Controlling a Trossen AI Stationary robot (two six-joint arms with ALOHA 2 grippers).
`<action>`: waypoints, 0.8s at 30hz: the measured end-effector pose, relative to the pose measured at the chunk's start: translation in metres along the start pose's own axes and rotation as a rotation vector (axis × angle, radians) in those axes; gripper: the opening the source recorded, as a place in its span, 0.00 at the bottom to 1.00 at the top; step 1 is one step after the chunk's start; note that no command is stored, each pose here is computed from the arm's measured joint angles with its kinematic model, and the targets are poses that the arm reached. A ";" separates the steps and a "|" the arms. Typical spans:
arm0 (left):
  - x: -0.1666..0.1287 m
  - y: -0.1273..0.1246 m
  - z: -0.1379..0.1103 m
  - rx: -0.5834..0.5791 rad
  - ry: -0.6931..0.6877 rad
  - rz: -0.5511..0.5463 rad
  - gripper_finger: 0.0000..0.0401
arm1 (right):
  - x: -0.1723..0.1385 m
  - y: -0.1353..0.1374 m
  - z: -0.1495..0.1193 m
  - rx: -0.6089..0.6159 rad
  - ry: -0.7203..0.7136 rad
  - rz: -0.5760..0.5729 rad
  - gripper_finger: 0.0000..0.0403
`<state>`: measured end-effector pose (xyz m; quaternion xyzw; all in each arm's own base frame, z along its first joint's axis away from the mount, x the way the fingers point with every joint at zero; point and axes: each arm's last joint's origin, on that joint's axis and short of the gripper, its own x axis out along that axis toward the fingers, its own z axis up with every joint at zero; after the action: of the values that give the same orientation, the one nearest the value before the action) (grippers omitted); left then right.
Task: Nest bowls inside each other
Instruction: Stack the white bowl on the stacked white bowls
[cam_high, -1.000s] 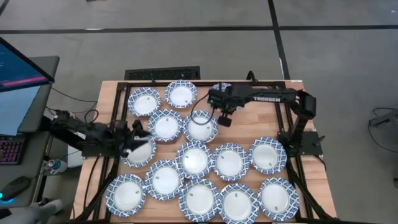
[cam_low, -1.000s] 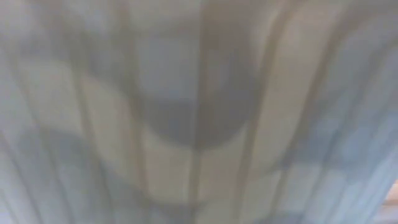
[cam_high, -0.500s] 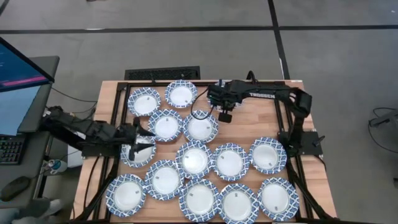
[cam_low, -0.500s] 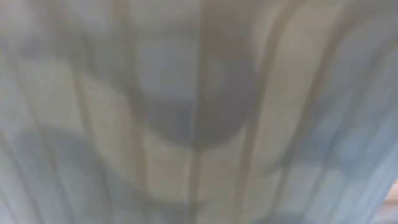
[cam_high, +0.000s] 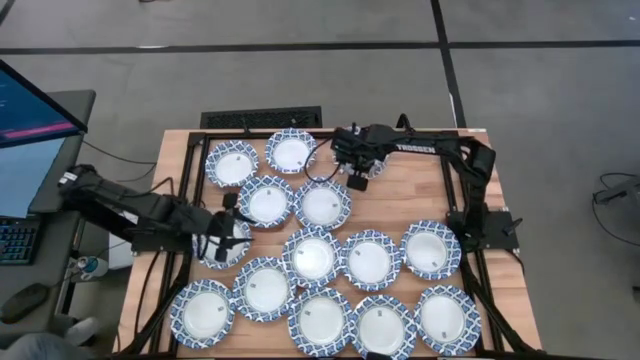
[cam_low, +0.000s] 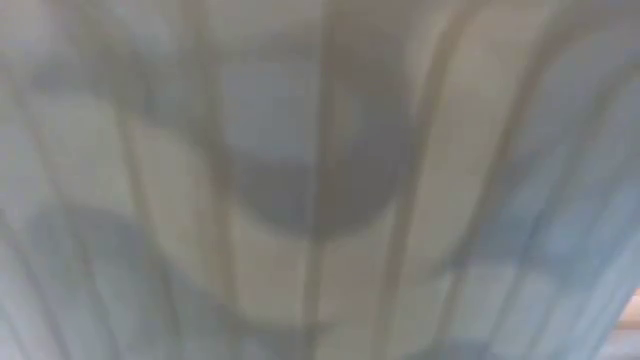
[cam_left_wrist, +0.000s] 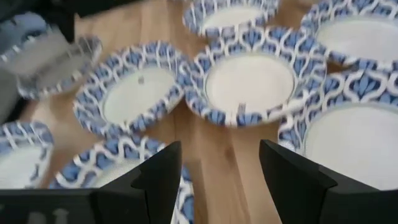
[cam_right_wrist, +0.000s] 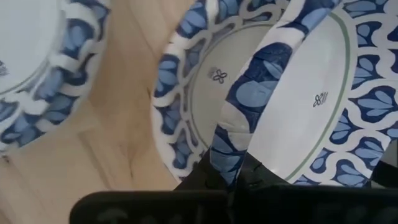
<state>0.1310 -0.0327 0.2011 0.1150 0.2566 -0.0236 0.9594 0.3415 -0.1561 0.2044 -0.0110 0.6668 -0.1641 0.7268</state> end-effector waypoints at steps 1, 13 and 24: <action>0.001 0.001 -0.001 -0.007 0.010 0.002 0.52 | 0.002 0.000 0.000 0.001 0.006 0.002 0.02; -0.002 0.030 0.011 0.026 -0.018 0.081 0.52 | 0.027 0.012 0.010 0.016 0.022 0.055 0.02; -0.004 0.061 0.013 0.007 -0.004 0.302 0.52 | 0.010 0.011 0.018 0.058 0.012 0.060 0.21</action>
<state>0.1404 0.0235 0.2265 0.1554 0.2342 0.1201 0.9521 0.3624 -0.1522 0.1946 0.0307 0.6661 -0.1615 0.7275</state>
